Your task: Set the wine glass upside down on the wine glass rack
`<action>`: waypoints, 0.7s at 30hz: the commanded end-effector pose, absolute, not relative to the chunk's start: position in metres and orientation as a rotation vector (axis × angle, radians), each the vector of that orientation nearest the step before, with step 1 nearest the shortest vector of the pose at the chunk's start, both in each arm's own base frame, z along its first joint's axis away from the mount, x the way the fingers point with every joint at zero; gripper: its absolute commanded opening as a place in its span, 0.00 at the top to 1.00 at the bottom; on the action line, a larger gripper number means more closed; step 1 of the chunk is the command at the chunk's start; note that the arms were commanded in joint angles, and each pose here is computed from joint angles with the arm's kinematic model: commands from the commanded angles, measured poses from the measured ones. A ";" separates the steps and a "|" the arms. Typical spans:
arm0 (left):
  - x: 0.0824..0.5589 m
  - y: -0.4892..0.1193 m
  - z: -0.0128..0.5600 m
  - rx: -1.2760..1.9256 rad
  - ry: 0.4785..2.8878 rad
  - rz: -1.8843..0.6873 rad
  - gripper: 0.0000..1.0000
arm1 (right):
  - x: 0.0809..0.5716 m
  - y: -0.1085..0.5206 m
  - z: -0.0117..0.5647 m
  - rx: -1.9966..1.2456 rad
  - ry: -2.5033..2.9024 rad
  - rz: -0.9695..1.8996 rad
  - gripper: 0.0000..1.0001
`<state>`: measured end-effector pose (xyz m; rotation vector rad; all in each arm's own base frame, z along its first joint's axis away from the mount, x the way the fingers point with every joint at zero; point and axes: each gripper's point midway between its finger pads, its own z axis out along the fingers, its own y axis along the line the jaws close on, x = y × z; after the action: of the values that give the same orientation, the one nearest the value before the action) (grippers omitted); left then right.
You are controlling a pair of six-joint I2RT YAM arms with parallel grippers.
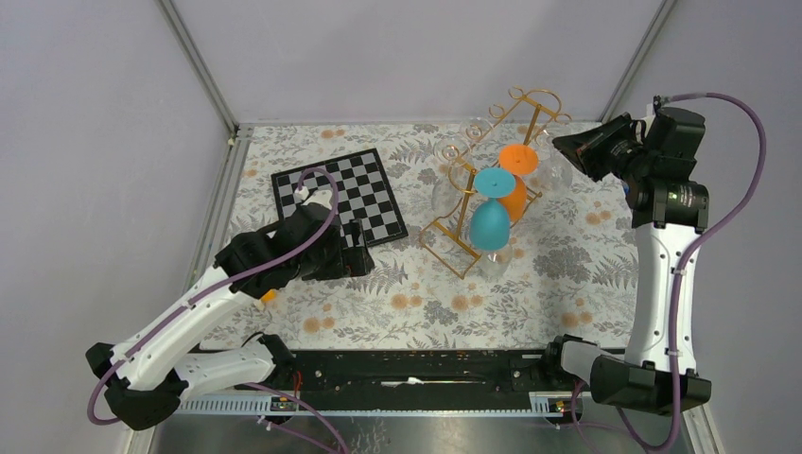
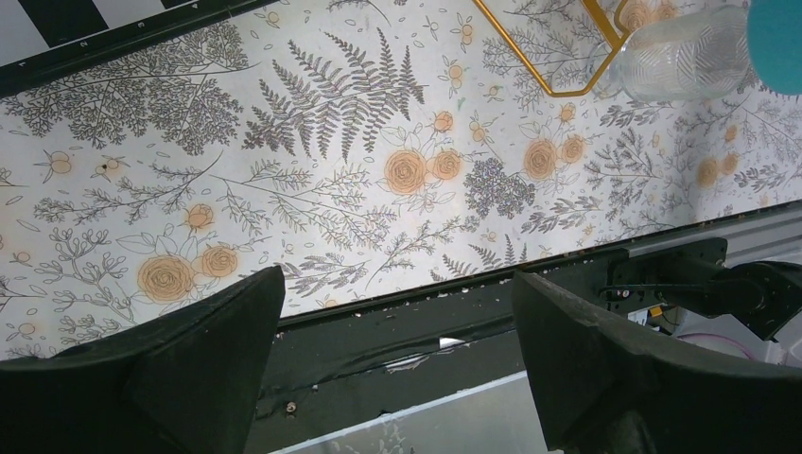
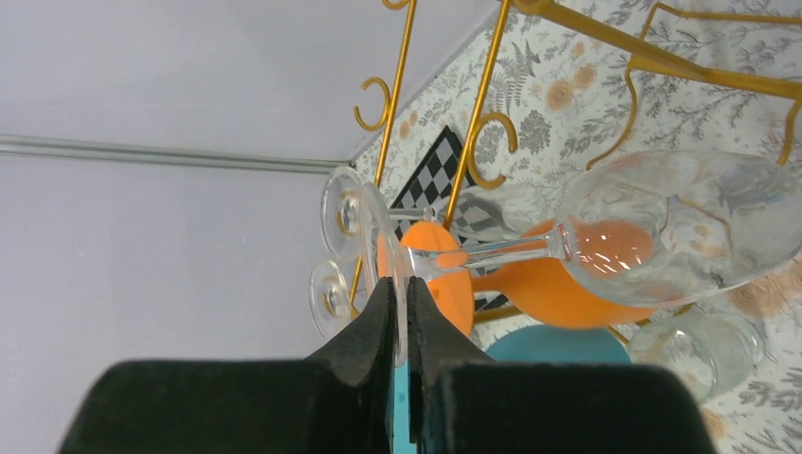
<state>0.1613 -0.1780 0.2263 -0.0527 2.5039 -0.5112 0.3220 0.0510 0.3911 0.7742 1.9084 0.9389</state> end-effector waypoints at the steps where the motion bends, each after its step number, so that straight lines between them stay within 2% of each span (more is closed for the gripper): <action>1: 0.167 -0.174 0.235 -0.091 2.447 -0.519 0.01 | 0.336 0.052 0.435 0.679 1.771 1.000 1.00; 21: 0.171 -0.176 0.243 -0.116 2.434 -0.527 0.01 | 0.374 0.048 0.405 0.754 1.753 1.072 1.00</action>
<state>0.1628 -0.1737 0.2298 -0.0838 2.4814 -0.5068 0.3680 0.0472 0.3804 0.8365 1.8362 1.0377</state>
